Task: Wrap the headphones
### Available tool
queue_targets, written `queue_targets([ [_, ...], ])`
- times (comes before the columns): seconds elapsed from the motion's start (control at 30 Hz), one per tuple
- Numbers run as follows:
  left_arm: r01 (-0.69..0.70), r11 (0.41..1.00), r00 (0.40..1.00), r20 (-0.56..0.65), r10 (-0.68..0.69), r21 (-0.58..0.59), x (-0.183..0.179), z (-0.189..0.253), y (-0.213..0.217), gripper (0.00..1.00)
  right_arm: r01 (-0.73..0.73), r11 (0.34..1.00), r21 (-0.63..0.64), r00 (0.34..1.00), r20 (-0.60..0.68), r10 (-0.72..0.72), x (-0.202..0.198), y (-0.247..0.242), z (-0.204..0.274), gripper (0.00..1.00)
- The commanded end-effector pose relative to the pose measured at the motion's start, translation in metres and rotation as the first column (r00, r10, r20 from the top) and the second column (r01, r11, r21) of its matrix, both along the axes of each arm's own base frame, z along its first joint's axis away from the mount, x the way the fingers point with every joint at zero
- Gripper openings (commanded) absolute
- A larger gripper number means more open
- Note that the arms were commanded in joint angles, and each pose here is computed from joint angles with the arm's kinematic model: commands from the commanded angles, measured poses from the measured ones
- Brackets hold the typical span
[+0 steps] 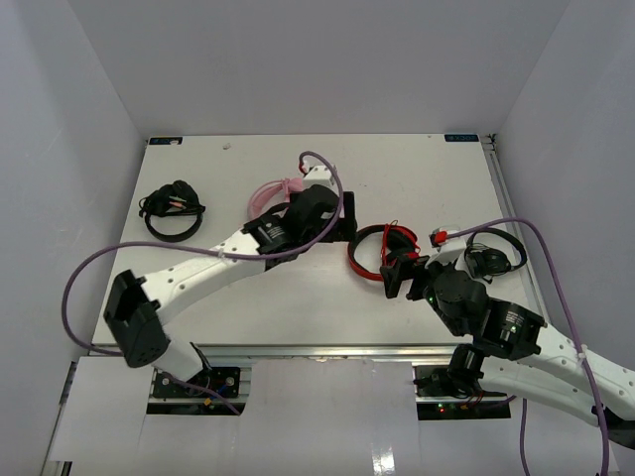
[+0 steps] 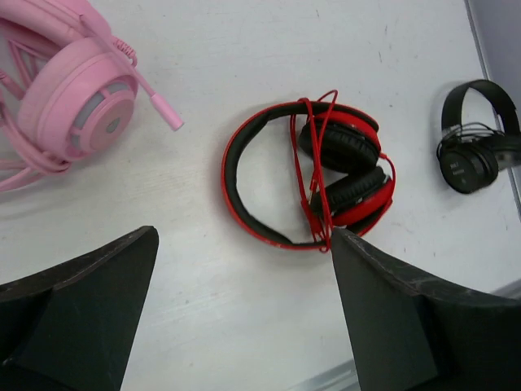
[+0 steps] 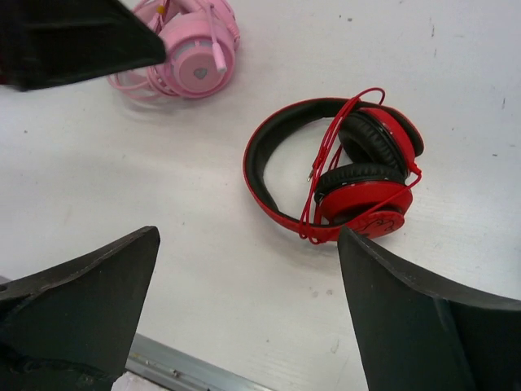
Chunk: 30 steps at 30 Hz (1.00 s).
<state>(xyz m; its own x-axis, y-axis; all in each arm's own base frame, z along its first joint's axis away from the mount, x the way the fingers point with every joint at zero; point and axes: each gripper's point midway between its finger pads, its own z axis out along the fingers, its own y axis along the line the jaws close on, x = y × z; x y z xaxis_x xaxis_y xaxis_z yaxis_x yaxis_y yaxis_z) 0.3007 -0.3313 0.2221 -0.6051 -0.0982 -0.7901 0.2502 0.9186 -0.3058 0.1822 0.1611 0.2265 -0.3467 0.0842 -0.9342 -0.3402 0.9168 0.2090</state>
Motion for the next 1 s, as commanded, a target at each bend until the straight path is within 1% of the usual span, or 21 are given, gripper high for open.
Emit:
queue_targets([
  [0.0, 0.177, 0.984, 0.98, 0.096, -0.174, -0.026, -0.038, 0.03, 0.021, 0.98, -0.074, 0.997, 0.001, 0.997, -0.021, 0.074, -0.009, 0.007, 0.007, 0.91],
  [0.03, 0.217, 0.975, 0.97, 0.123, -0.209, -0.056, -0.049, 0.037, 0.025, 0.98, -0.082, 0.997, -0.003, 0.996, -0.028, 0.082, -0.01, 0.009, 0.004, 0.9],
  [0.1, 0.26, 0.963, 0.959, 0.138, -0.249, -0.069, -0.065, 0.031, 0.035, 0.98, -0.089, 0.996, -0.014, 0.995, -0.039, 0.088, -0.011, 0.009, -0.003, 0.9],
  [0.13, 0.305, 0.945, 0.938, 0.207, -0.277, -0.117, -0.079, 0.048, 0.045, 0.98, -0.088, 0.996, -0.017, 0.995, -0.046, 0.088, -0.011, 0.009, -0.007, 0.9],
  [0.17, 0.32, 0.94, 0.936, 0.194, -0.295, -0.115, -0.087, 0.034, 0.05, 0.98, -0.082, 0.996, -0.026, 0.995, -0.052, 0.081, -0.011, 0.008, -0.012, 0.9],
  [0.23, 0.341, 0.924, 0.922, 0.255, -0.293, -0.172, -0.103, 0.039, 0.066, 0.98, -0.056, 0.998, -0.028, 0.997, -0.058, 0.055, -0.01, 0.004, -0.02, 0.9],
  [0.27, 0.353, 0.907, 0.91, 0.309, -0.277, -0.229, -0.111, 0.054, 0.073, 0.98, -0.042, 0.999, -0.018, 0.997, -0.059, 0.041, -0.009, 0.002, -0.02, 0.9],
  [0.37, 0.373, 0.884, 0.901, 0.338, -0.272, -0.283, -0.127, 0.045, 0.086, 0.98, -0.045, 0.999, 0.012, 0.997, -0.059, 0.045, -0.011, 0.002, -0.021, 0.9],
  [0.47, 0.354, 0.889, 0.91, 0.326, -0.256, -0.291, -0.132, 0.025, 0.096, 0.98, -0.036, 0.999, 0.027, 0.998, -0.053, 0.037, -0.011, 0.0, -0.023, 0.9],
  [0.57, 0.326, 0.896, 0.915, 0.338, -0.22, -0.301, -0.13, 0.019, 0.103, 0.98, -0.028, 0.999, 0.044, 0.999, -0.042, 0.03, -0.011, -0.003, -0.021, 0.9],
  [0.97, 0.328, 0.899, 0.917, 0.328, -0.227, -0.292, -0.128, 0.014, 0.1, 0.98, -0.021, 0.999, 0.051, 0.999, -0.037, 0.023, -0.011, -0.005, -0.021, 0.9],
])
